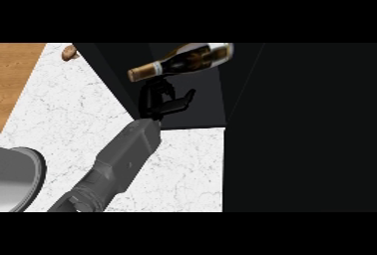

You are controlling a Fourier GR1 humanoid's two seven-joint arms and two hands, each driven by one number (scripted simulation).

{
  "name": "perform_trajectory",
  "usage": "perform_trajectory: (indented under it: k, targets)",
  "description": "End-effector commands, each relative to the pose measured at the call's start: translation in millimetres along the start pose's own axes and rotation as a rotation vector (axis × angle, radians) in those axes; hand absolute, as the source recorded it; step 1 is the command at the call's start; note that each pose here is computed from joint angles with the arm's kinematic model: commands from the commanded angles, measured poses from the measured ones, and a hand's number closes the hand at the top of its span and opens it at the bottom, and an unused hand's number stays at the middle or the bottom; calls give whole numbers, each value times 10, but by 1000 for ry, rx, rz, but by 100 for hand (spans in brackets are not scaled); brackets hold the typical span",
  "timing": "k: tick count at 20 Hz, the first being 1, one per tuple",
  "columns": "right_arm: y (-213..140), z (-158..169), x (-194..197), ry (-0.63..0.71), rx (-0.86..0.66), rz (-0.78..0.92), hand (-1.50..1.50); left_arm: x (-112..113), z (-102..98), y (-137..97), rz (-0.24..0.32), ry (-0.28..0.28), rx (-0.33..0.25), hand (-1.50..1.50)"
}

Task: Pick up the wine, place it into the cabinet and close the cabinet

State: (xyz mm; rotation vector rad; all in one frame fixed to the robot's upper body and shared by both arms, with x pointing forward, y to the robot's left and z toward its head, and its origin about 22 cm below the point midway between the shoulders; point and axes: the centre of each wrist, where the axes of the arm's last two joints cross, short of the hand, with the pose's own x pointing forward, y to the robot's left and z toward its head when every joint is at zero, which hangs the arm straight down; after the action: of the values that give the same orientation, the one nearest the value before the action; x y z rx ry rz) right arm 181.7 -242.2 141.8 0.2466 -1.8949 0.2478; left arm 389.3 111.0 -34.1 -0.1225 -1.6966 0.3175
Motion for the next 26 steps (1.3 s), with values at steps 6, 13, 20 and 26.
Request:
perform_trajectory:
  k: [6, 13, 20, 26]
  targets:
    - [24, 57, -22, -4, 2, 24, -150, -66, 57, 104, 2, -164, 13, -150]
    - [2, 121, 112, 18, -7, 22, -150, -81, 162, 153, -12, -162, -24, -150]
    - [-18, 53, 178, 19, -32, 29, -150, 127, 280, 127, -3, -154, -153, -150]
    - [-53, 29, 275, 10, -28, 17, -150, 415, 629, 20, 34, -110, -285, -150]
